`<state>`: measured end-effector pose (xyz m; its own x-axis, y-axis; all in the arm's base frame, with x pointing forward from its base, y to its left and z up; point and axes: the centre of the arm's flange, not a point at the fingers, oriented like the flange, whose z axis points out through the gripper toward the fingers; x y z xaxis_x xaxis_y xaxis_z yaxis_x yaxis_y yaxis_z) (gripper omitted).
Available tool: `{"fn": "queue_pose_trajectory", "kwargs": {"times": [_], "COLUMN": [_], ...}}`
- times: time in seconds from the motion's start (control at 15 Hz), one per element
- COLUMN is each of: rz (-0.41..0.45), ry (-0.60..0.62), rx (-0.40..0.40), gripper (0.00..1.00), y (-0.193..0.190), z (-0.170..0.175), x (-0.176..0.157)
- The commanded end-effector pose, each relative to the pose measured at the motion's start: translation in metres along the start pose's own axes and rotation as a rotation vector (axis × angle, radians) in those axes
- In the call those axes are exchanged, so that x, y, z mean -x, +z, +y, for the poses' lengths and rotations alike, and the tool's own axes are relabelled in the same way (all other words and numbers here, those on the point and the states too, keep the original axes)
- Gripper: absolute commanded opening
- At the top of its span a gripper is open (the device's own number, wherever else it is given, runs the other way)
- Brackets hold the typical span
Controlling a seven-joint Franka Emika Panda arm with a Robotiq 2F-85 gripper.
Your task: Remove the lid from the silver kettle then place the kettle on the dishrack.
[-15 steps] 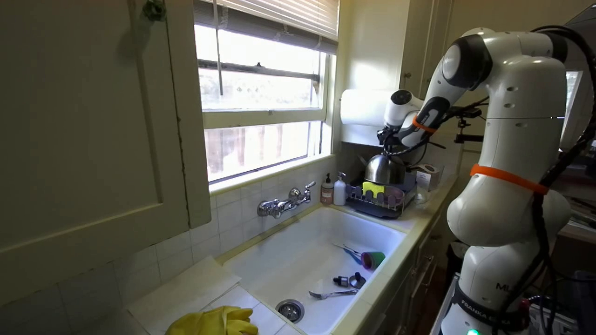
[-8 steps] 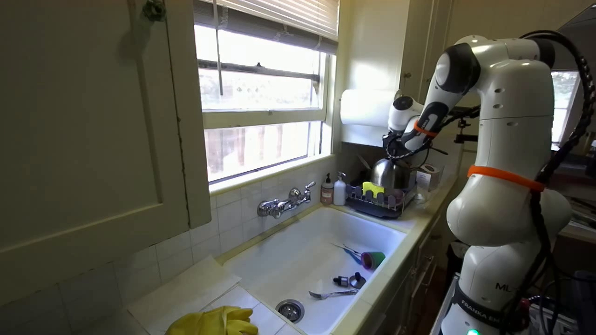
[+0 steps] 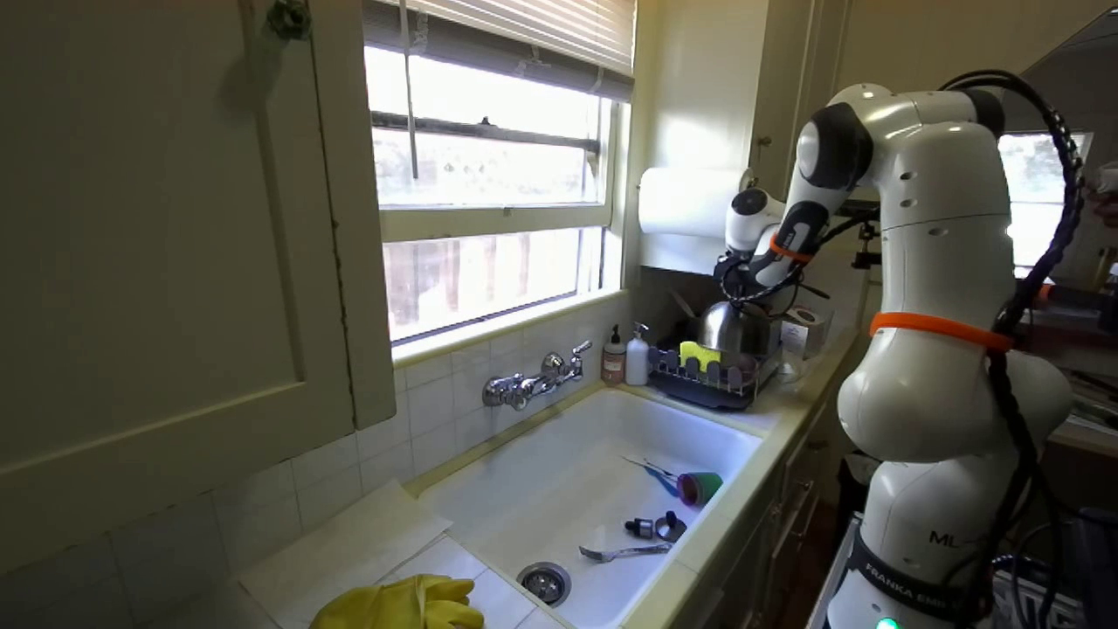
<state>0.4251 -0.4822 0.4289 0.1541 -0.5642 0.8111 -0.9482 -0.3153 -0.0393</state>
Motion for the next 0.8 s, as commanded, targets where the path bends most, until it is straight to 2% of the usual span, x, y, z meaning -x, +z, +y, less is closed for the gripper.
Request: {"fn": "queue_pose_trajectory", "kwargs": {"times": [0.0,0.27,0.6,0.73], "rz": [0.038,0.039,0.091,0.073], "ry": [0.072,0.135,0.131,0.11], "rx": [0.024,0.042,-0.019,0.008], "gripper": [0.0,0.0,0.0,0.0], "y": [0.019,0.034,0.042,0.046], "z": [-0.003,-0.004,-0.015,-0.021], "x": [-0.016,-0.02,-0.028,-0.024]}}
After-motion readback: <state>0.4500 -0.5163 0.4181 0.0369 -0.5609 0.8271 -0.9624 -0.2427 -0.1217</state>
